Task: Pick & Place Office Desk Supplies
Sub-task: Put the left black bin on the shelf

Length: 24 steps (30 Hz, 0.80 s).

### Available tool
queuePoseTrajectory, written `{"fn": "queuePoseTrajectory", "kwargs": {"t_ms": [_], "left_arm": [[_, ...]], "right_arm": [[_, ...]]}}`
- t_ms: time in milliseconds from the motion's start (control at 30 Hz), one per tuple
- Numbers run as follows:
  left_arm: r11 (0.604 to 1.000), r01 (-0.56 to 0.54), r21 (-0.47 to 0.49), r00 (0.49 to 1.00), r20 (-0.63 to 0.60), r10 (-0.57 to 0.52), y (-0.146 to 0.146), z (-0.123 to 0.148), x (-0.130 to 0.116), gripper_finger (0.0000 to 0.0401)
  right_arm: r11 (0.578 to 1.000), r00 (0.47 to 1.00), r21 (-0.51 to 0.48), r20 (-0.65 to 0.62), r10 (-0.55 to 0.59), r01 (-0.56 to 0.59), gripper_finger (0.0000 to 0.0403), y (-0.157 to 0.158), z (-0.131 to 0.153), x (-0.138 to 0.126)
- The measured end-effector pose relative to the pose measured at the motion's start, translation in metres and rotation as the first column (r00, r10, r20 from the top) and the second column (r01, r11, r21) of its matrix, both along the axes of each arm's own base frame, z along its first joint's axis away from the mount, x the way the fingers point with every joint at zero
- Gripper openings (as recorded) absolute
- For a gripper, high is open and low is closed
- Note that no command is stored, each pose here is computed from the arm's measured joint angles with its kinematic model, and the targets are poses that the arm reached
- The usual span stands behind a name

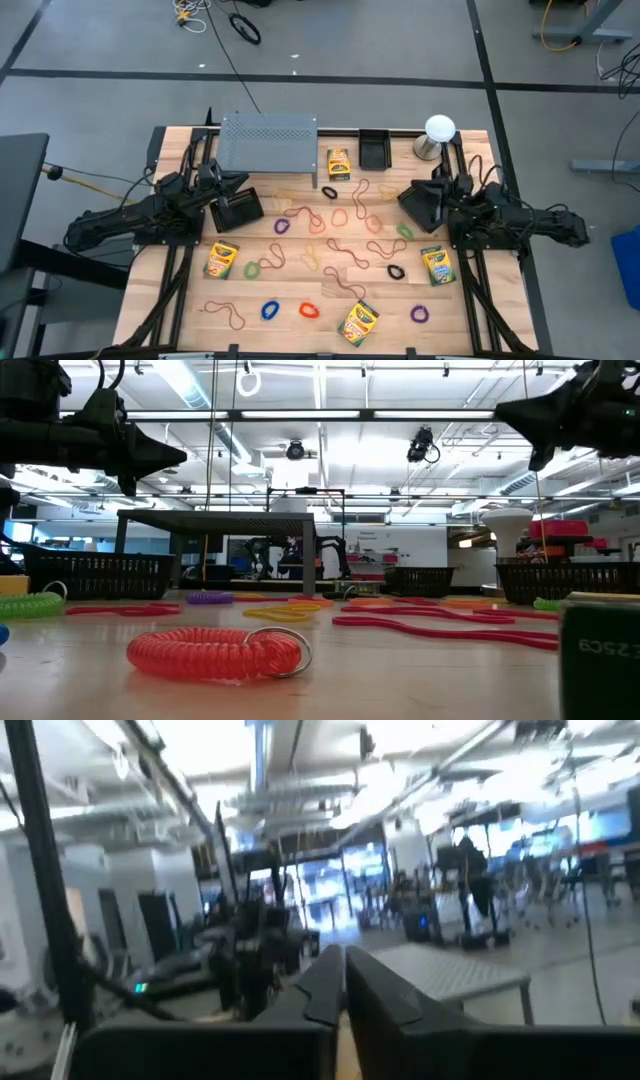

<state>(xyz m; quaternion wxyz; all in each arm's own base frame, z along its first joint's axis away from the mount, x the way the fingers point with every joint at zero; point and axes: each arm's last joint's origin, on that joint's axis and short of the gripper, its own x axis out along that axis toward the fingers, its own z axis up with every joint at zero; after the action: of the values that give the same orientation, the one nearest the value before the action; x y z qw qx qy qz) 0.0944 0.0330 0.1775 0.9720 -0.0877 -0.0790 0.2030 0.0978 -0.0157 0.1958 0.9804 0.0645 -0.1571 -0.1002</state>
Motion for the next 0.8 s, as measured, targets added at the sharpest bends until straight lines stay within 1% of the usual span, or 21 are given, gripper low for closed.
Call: {"fn": "queuePoseTrajectory", "kwargs": {"t_ms": [167, 300, 433, 533, 600, 667, 700, 733, 800], "left_arm": [[1.000, 0.001, 0.002, 1.000, 0.007, -0.001, 0.000, 0.001, 0.000, 0.0009], [1.000, -0.003, 0.002, 0.998, 0.060, 0.003, 0.000, 0.005, -0.001, 0.0009], [0.997, 0.028, -0.068, 0.990, 0.143, -0.018, -0.001, 0.010, -0.002, 0.0009], [0.997, 0.071, -0.023, 0.985, 0.159, -0.066, -0.002, 0.013, -0.002, 0.0009], [0.988, 0.152, -0.036, 0.983, 0.108, -0.148, -0.004, 0.013, 0.000, 0.0009], [0.967, 0.245, -0.072, 0.969, 0.058, -0.241, -0.007, 0.017, 0.002, 0.0009], [0.958, 0.270, -0.093, 0.963, 0.034, -0.268, -0.009, 0.021, 0.003, 0.0009], [0.953, 0.278, -0.124, 0.960, -0.006, -0.280, -0.010, 0.023, 0.004, 0.0009], [0.951, 0.255, -0.176, 0.956, -0.102, -0.276, -0.012, 0.026, 0.008, 0.0007]], "right_arm": [[0.999, 0.991, 0.015, -0.122, -0.045, 0.047, 0.0004, 0.001, -0.008, 0.012], [0.999, 0.976, 0.001, -0.212, -0.040, 0.041, 0.0003, 0.008, -0.015, 0.023], [0.999, 0.959, -0.026, -0.277, -0.053, 0.048, 0.0002, 0.016, -0.022, 0.033], [0.997, 0.959, -0.059, -0.276, -0.067, 0.053, 0.0002, 0.021, -0.023, 0.038], [0.995, 0.965, -0.085, -0.254, -0.072, 0.052, 0.0002, 0.023, -0.021, 0.042], [0.991, 0.970, -0.117, -0.228, -0.087, 0.062, 0.0001, 0.024, -0.019, 0.044], [0.989, 0.971, -0.135, -0.220, -0.097, 0.068, 0.0001, 0.024, -0.018, 0.045], [0.985, 0.971, -0.154, -0.217, -0.105, 0.073, 0.0001, 0.024, -0.018, 0.046], [0.980, 0.970, -0.181, -0.214, -0.117, 0.078, 0.0001, 0.024, -0.018, 0.047]]}}
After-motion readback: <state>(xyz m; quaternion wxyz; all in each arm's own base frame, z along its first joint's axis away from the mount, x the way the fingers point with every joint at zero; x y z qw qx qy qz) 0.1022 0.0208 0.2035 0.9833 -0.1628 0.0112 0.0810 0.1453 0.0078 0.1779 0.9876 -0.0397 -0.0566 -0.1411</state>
